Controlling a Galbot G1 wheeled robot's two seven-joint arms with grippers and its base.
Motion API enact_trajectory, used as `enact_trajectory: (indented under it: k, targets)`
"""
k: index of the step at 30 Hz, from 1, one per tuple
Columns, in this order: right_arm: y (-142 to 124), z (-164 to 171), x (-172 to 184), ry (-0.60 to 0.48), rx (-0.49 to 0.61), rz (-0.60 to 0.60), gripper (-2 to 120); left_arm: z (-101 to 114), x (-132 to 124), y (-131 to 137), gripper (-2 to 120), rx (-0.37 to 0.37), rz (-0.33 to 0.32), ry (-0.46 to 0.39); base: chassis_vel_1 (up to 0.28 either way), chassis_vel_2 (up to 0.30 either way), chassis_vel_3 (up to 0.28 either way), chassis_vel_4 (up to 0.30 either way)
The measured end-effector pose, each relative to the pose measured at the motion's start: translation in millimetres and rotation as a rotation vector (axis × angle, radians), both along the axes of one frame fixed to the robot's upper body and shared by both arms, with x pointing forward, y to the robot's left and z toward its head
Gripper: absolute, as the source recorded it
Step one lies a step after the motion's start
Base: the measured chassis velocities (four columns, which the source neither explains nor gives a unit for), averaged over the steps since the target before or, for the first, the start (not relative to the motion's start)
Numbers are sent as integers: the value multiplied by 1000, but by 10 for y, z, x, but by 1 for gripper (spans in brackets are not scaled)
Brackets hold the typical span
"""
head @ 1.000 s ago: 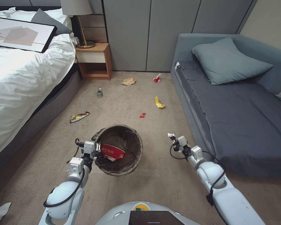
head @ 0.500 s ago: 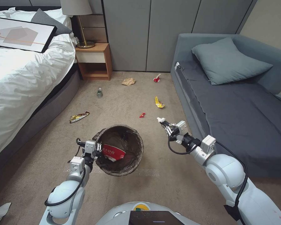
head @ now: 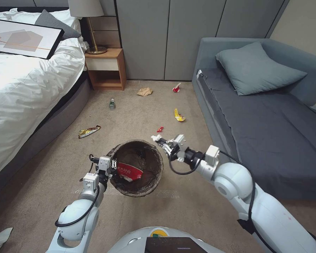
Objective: Pick up the trash bin, then pick up the garbage from the floor and place it into the trash bin.
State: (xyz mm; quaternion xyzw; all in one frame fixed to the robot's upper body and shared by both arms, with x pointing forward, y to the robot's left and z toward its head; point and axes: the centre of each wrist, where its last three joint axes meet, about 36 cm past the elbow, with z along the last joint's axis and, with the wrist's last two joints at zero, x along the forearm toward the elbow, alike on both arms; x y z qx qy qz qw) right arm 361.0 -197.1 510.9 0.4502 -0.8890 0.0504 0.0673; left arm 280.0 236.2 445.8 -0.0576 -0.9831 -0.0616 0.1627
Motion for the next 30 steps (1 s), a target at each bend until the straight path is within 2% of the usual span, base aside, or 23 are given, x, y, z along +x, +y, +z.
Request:
enact_trajectory:
  k: [6, 16, 19, 20, 22, 24, 26, 28, 30]
  targets:
    - [192, -139, -47, 48, -37, 78, 0, -15, 9, -6, 3, -4, 8, 17, 0, 0, 0, 0]
    - [351, -231, -84, 74, -65, 125, 0, -15, 10, -28, 3, -11, 11, 24, 0, 0, 0, 0]
    - [387, -256, -107, 80, -82, 122, 6, -8, 8, -37, 3, -13, 10, 24, 0, 0, 0, 0]
    - [411, -271, -116, 80, -85, 109, 15, -2, 8, -44, 3, -15, 9, 24, 0, 0, 0, 0]
    - [419, -274, -114, 80, -86, 104, 19, 0, 8, -47, 3, -15, 9, 24, 0, 0, 0, 0]
    - [439, -281, -95, 77, -89, 95, 30, 7, 10, -57, 3, -17, 6, 23, 0, 0, 0, 0]
    - [442, -280, -92, 77, -89, 94, 30, 9, 10, -59, 3, -18, 6, 23, 0, 0, 0, 0]
    - [457, -279, -81, 74, -88, 96, 43, 13, 10, -62, 3, -18, 5, 23, 0, 0, 0, 0]
    - [459, -280, -81, 75, -88, 96, 44, 14, 10, -62, 3, -18, 5, 23, 0, 0, 0, 0]
